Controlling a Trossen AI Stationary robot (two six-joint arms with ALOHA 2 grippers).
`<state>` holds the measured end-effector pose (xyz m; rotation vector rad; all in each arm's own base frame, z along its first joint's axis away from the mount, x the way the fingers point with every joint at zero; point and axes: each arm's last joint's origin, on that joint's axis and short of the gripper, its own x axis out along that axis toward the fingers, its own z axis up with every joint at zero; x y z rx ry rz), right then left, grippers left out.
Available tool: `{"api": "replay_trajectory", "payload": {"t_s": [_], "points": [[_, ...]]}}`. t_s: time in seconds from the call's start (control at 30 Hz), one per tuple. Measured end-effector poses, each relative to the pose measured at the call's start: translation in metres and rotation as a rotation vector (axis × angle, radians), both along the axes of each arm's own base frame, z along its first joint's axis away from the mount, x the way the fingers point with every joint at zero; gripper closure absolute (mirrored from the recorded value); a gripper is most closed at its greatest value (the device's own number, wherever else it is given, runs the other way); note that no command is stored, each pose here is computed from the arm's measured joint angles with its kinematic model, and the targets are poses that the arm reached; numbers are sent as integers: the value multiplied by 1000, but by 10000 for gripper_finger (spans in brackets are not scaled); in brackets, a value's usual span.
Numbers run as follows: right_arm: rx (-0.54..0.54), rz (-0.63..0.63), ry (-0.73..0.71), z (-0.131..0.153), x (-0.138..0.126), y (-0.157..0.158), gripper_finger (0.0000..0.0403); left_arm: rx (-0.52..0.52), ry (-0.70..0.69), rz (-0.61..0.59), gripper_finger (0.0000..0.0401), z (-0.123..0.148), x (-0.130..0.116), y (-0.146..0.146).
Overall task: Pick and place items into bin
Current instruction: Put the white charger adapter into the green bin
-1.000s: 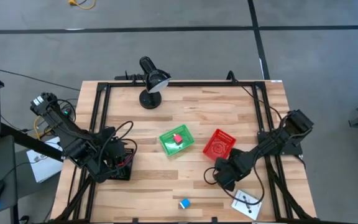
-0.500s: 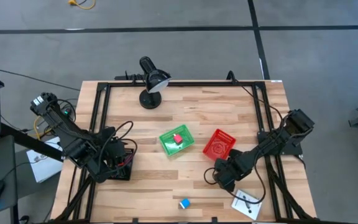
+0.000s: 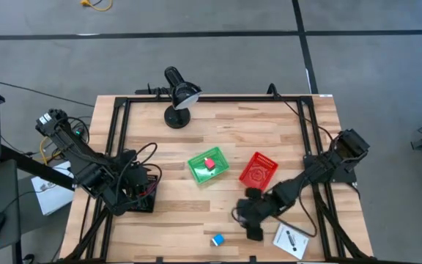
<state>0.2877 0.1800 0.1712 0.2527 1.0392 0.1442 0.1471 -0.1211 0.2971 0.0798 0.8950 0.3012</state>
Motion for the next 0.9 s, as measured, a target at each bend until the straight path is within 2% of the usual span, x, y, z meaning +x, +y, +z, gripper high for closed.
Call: {"api": "replay_trajectory", "payload": {"t_s": [0.17, 0.3, 0.43, 0.53, 0.73, 0.9], "points": [[-146, -32, -188, 23, 33, -26, 189, 0, 0, -9, 218, 0, 0, -1], [-254, -82, -331, 41, 58, -55, 197, 0, 0, -10, 218, 0, 0, -1], [-205, -245, -394, 51, 75, -91, 213, 1, 0, -12, 218, 0, 0, -1], [-160, -384, -379, 50, 80, -117, 207, 1, 0, -13, 218, 0, 0, -1], [-154, -458, -385, 51, 85, -144, 181, 1, 1, -13, 218, 0, 0, -1], [-113, -517, -316, 34, 89, -147, 207, 6, 3, -20, 218, 0, 1, -1]]}}
